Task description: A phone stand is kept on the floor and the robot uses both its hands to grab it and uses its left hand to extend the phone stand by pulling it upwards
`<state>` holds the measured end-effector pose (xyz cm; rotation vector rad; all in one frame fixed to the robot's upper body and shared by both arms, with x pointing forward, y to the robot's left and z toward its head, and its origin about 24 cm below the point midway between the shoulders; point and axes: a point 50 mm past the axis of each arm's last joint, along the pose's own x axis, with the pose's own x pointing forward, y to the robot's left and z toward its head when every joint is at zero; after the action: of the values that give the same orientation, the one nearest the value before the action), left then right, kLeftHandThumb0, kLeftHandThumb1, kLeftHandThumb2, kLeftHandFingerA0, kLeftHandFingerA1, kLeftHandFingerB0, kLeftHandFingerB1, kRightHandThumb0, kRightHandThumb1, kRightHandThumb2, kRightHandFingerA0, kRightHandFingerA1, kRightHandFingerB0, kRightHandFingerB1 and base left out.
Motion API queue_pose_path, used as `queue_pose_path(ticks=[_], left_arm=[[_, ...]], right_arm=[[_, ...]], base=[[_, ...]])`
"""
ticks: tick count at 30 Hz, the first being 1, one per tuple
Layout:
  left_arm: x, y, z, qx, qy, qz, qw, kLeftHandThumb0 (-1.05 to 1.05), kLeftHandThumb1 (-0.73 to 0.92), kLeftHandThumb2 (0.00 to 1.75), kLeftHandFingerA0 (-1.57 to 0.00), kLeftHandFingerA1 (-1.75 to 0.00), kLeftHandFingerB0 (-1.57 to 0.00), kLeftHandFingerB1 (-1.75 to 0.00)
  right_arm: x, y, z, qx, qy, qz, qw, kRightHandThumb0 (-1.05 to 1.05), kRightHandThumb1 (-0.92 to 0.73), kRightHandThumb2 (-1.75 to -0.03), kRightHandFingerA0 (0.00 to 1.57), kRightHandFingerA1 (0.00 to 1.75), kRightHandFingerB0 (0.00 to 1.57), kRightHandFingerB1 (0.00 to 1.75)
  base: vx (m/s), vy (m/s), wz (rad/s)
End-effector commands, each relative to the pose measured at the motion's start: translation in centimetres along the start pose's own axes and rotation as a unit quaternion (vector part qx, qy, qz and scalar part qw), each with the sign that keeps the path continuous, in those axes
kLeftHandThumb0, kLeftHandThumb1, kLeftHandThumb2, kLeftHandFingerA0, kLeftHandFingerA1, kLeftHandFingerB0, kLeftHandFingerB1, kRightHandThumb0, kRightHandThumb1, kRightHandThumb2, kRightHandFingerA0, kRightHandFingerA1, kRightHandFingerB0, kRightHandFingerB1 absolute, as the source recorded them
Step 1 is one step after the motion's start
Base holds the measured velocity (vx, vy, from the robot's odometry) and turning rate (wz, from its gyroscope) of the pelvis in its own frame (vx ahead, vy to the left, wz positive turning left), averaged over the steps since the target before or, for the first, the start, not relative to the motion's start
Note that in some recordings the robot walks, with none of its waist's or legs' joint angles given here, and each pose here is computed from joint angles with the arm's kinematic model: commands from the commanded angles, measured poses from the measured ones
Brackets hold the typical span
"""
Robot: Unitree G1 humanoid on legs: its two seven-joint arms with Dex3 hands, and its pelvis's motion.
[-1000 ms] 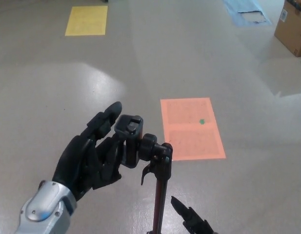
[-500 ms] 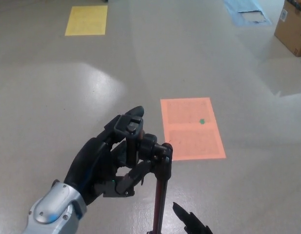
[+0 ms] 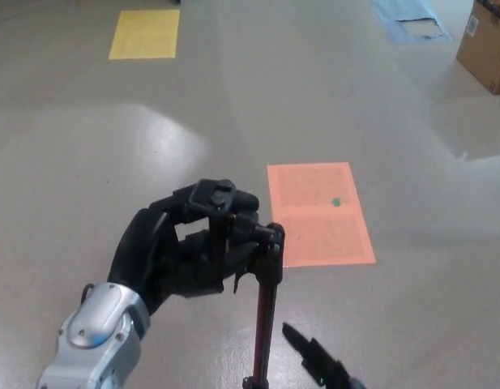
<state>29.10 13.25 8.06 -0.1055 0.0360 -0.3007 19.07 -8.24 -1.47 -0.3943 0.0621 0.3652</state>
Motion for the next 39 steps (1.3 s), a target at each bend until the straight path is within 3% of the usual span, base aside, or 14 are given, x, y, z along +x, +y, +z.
queue_pose_path(ticks=[1,5,6,7,11,12,14,18,19,28,30,31,36,39], left_arm=[[0.4,2.0,-0.6,0.02,0.043,0.15,0.988,-0.23,0.59,0.56,-0.93,-1.59,-0.7,-1.74],[0.5,2.0,-0.2,-0.001,0.033,0.157,0.987,-0.18,0.7,0.59,-0.85,-1.75,-0.61,-1.75],[0.5,2.0,-0.1,-0.003,0.032,0.161,0.986,-0.14,0.71,0.59,-0.74,-1.75,-0.54,-1.75],[0.5,1.8,0.2,-0.008,0.03,0.165,0.986,-0.25,0.57,0.81,-1.09,-1.45,-0.88,-1.34],[0.5,1.7,0.2,-0.013,0.028,0.166,0.986,-0.25,0.57,0.81,-1.09,-1.45,-0.88,-1.34],[0.2,1.7,0.3,-0.019,0.021,0.165,0.986,-0.13,0.72,0.57,-0.72,-1.75,-0.55,-1.75],[-0.1,1.6,0.4,-0.022,0.016,0.165,0.986,-0.15,0.7,0.56,-0.73,-1.75,-0.55,-1.75],[-0.1,1.6,0.5,-0.023,0.016,0.166,0.986,-0.15,0.7,0.56,-0.73,-1.75,-0.55,-1.75],[-0.2,1.6,0.9,-0.026,0.009,0.165,0.986,-0.15,0.7,0.56,-0.73,-1.75,-0.55,-1.75],[-0.1,1.1,0.7,-0.046,0.006,0.168,0.985,-0.15,0.7,0.56,-0.74,-1.75,-0.57,-1.75],[-0.2,0.6,0.3,-0.054,0.011,0.163,0.985,-0.16,0.69,0.56,-0.76,-1.75,-0.6,-1.75],[-0.4,0.4,0.2,-0.054,0.011,0.16,0.985,-0.17,0.69,0.56,-0.76,-1.75,-0.61,-1.75],[-0.4,0.2,0.1,-0.056,0.011,0.155,0.986,-0.17,0.7,0.56,-0.75,-1.75,-0.6,-1.75],[-0.6,0.1,0.1,-0.058,0.014,0.16,0.985,-0.17,0.71,0.55,-0.72,-1.75,-0.57,-1.75]], right_arm=[[2.9,-3.0,-0.4,0.034,0.011,-0.069,0.997,-0.67,-0.73,-0.62,0.07,0.54,0.0,0.32],[4.2,-4.0,-0.3,0.041,0.013,-0.074,0.996,-0.75,-0.54,-0.93,0.08,0.55,0.03,0.29],[4.8,-4.2,-0.1,0.036,0.012,-0.074,0.997,-0.72,-0.7,-0.62,0.14,0.54,0.08,0.26],[5.6,-4.6,0.3,0.027,0.012,-0.076,0.997,-0.73,-0.69,-0.61,0.15,0.54,0.08,0.28],[5.9,-4.8,0.2,0.026,0.013,-0.079,0.996,-0.73,-0.69,-0.61,0.15,0.54,0.08,0.28],[6.6,-5.0,0.1,0.029,0.022,-0.083,0.996,-0.73,-0.7,-0.61,0.18,0.54,0.08,0.31],[7.3,-5.2,-0.2,0.042,0.033,-0.091,0.994,-0.82,-0.53,-0.94,0.18,0.6,0.04,0.36],[7.7,-5.3,-0.4,0.048,0.036,-0.095,0.994,-0.82,-0.53,-0.94,0.18,0.6,0.04,0.36],[8.7,-5.2,-0.3,0.081,0.043,-0.091,0.992,-0.73,-0.67,-0.6,0.17,0.57,0.08,0.32],[10.6,-4.3,-0.3,0.086,0.058,-0.065,0.992,-0.86,-0.65,-0.6,0.13,0.66,0.04,0.36],[11.1,-3.9,-0.1,0.092,0.063,-0.063,0.992,-0.86,-0.5,-0.92,0.19,0.67,0.02,0.35],[11.3,-3.7,0.0,0.101,0.065,-0.059,0.991,-0.83,-0.63,-0.59,0.13,0.72,0.02,0.37],[11.6,-3.7,0.1,0.114,0.062,-0.056,0.99,-0.83,-0.63,-0.59,0.11,0.74,0.02,0.38],[12.0,-2.5,0.6,0.13,0.064,-0.029,0.989,-0.85,-0.45,-0.89,0.07,0.65,0.05,0.32]], base=[[0.0,0.0,0.0],[0.0,0.0,0.0],[0.0,0.0,0.0],[0.0,0.0,0.0],[0.0,0.0,0.0],[0.0,0.0,0.0],[0.0,0.0,0.0],[0.0,0.0,0.0],[0.0,0.0,0.0],[0.0,0.0,0.0],[0.0,0.0,0.0],[0.0,0.0,0.0],[0.0,0.0,0.0],[0.0,0.0,0.0]])
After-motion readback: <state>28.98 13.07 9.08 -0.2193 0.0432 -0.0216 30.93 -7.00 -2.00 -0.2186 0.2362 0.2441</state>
